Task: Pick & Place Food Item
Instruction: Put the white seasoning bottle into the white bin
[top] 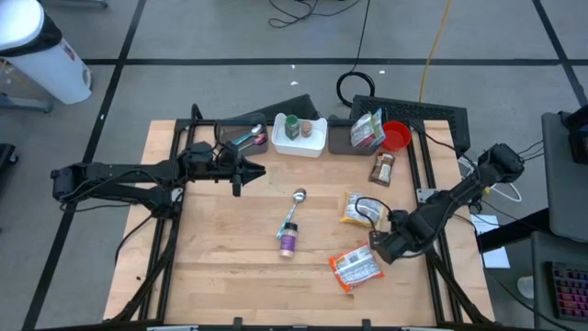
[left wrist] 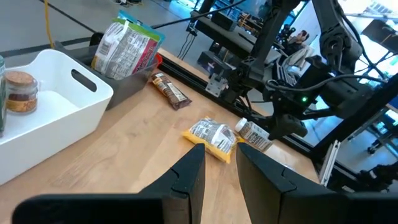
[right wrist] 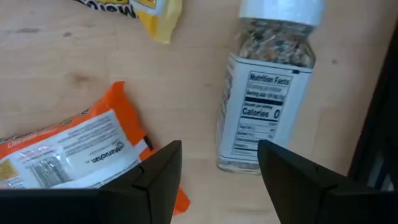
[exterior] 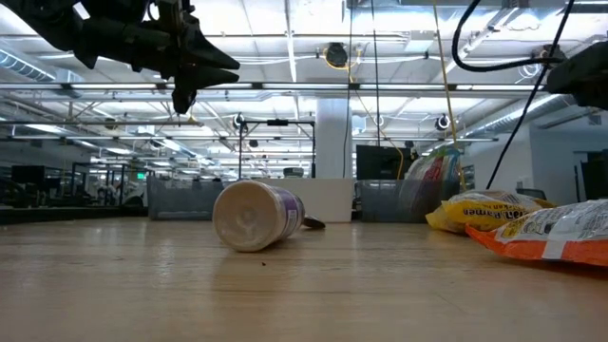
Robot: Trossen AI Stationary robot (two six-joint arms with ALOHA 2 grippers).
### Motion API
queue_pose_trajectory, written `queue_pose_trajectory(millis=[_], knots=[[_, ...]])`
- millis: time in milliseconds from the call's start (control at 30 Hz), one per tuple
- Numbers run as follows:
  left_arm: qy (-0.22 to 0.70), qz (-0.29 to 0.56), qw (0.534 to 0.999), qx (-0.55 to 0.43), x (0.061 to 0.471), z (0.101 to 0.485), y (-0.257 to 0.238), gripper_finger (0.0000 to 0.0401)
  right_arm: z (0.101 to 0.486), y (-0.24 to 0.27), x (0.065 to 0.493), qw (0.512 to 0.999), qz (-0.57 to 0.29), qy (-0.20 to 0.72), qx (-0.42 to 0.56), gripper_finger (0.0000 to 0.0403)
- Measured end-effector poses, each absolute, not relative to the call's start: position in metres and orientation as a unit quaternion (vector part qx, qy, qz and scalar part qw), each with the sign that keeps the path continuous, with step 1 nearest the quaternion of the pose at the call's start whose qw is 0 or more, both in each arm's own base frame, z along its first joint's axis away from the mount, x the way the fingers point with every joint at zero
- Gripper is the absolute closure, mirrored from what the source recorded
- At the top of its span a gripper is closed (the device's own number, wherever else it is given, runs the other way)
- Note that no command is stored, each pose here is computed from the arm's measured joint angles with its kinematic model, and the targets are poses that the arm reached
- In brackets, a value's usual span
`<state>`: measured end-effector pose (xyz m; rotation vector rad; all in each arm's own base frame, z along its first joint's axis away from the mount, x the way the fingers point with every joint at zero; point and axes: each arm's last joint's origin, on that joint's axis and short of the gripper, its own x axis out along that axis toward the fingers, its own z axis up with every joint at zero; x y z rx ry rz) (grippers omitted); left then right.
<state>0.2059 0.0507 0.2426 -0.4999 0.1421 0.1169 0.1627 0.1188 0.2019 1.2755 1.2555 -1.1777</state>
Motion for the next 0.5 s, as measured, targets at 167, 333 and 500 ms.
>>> queue_pose_trajectory(millis=[167,333,500], knots=[[0.070,0.058,0.963,-0.255,0.206,0.243,0.051,0.0302,0.202,0.118,0.159,0.456,-0.491,0.533,0.517,0.0201],[0.073,0.059,0.963,-0.254,0.206,0.242,0.051,0.0302,0.202,0.116,0.155,0.446,-0.510,0.542,0.498,0.0203],[0.074,0.059,0.963,-0.254,0.206,0.242,0.051,0.0302,0.202,0.114,0.152,0.447,-0.518,0.544,0.485,0.0200]])
